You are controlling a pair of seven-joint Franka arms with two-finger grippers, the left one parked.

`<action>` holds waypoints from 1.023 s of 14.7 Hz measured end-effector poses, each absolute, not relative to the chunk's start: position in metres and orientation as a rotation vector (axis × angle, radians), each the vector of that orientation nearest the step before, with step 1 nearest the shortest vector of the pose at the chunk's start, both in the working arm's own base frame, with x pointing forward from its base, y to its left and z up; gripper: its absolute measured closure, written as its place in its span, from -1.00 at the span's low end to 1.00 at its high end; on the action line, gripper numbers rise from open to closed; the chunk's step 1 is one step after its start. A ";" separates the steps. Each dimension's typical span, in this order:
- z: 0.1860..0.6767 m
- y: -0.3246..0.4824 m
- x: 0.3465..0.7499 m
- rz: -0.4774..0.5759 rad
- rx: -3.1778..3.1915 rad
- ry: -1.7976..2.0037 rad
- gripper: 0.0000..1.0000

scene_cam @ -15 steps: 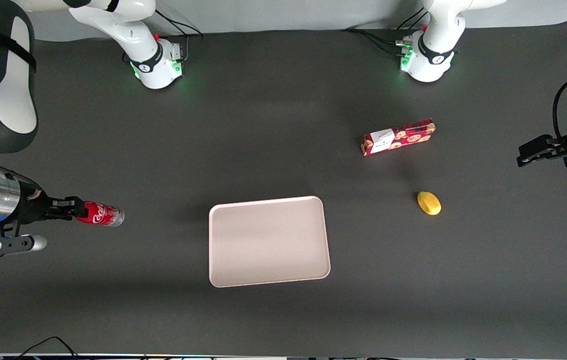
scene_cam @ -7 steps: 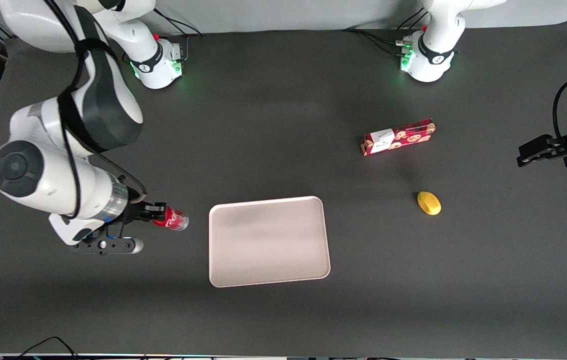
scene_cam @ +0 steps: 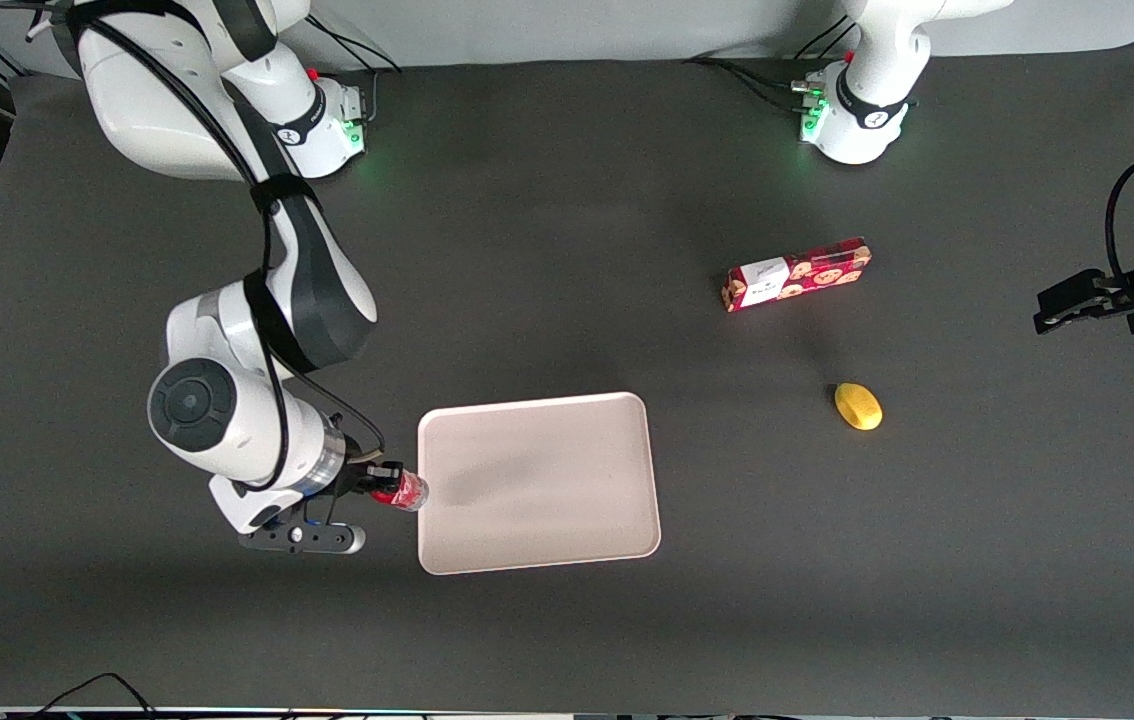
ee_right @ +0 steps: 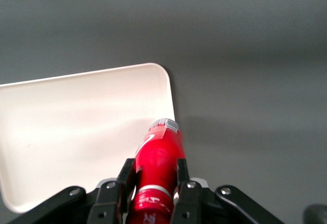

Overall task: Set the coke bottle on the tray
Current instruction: 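Lift the bottle and carry it over the white tray, then lower the bottle onto the tray and open the right gripper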

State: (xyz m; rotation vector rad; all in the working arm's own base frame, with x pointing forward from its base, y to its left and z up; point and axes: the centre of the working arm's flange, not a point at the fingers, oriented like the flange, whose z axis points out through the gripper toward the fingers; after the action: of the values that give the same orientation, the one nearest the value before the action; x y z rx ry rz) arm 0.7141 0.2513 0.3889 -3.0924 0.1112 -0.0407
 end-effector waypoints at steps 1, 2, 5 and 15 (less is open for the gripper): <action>0.374 0.252 0.718 -0.047 -3.092 0.113 0.27; 0.362 0.253 0.720 -0.045 -3.094 0.113 0.27; 0.345 0.257 0.720 -0.025 -3.099 0.107 0.27; 0.310 0.278 0.716 -0.061 -3.090 0.146 0.27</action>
State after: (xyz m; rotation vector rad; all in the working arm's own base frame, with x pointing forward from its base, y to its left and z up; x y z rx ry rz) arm 0.7165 0.2783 0.3102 -3.0898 0.1464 -0.0608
